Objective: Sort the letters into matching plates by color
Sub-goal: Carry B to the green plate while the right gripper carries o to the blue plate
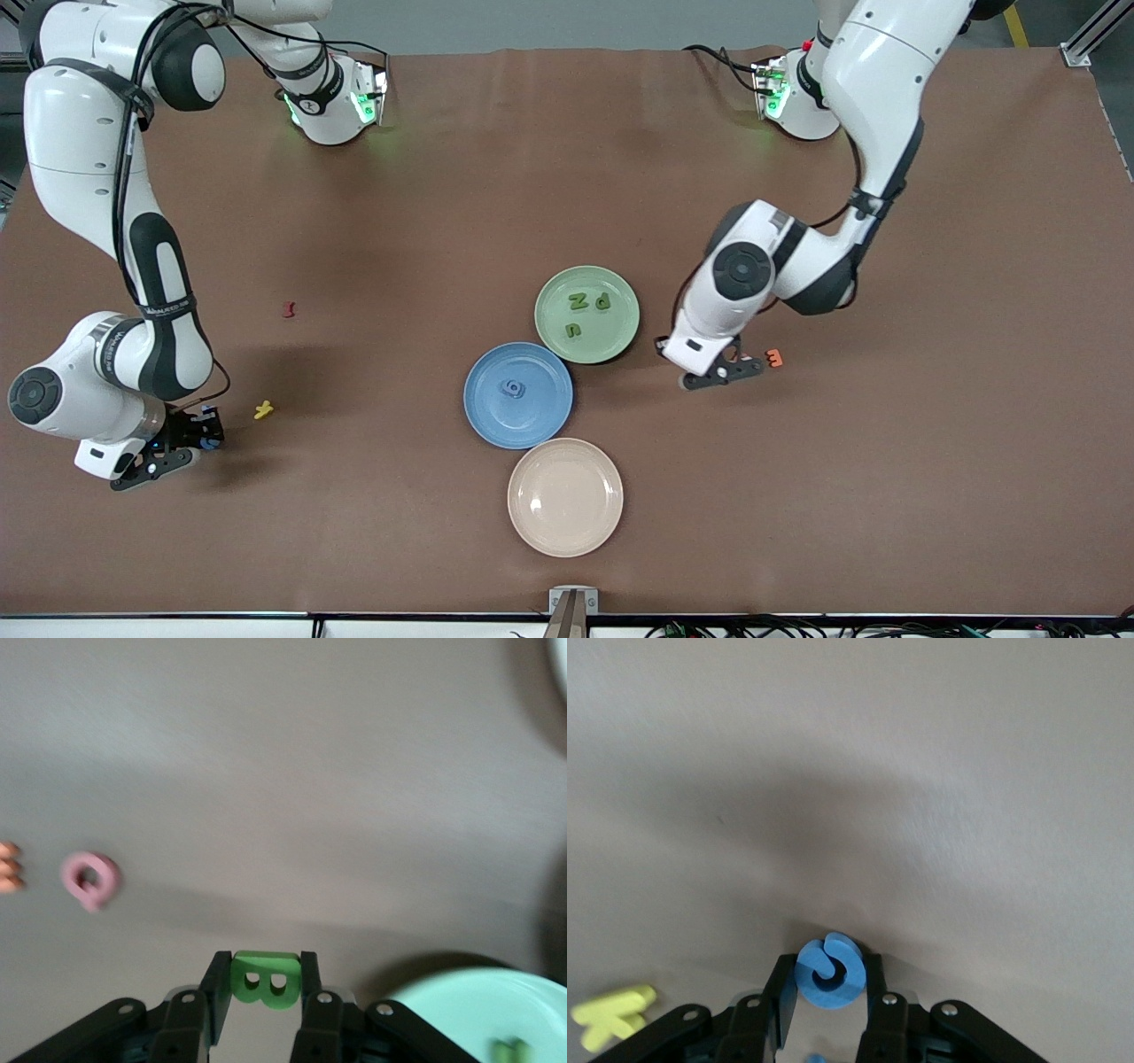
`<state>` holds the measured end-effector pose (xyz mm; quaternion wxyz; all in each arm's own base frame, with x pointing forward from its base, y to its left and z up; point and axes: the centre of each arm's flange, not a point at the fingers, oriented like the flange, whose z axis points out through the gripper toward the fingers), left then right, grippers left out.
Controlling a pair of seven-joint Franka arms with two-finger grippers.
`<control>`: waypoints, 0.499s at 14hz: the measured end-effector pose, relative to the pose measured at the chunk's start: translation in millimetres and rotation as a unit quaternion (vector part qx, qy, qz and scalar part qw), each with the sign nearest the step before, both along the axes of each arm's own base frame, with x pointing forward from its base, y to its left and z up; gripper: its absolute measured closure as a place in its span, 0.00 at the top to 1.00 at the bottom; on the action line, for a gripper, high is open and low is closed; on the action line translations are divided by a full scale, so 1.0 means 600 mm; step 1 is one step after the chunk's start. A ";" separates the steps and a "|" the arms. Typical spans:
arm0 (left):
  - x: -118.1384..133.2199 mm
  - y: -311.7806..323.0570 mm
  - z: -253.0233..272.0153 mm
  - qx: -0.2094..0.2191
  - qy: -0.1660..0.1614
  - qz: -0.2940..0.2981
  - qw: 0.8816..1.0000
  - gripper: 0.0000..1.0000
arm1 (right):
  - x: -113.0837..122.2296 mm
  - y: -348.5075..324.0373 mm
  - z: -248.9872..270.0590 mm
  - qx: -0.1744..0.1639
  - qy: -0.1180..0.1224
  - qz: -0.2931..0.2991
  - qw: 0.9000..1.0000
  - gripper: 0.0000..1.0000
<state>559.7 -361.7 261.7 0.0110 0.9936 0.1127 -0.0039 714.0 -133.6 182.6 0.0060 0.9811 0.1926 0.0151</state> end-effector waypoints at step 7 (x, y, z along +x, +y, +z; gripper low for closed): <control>-0.127 -0.173 -0.072 0.011 0.028 0.020 0.999 0.35 | 0.017 0.186 0.057 0.017 0.046 -0.154 0.987 0.36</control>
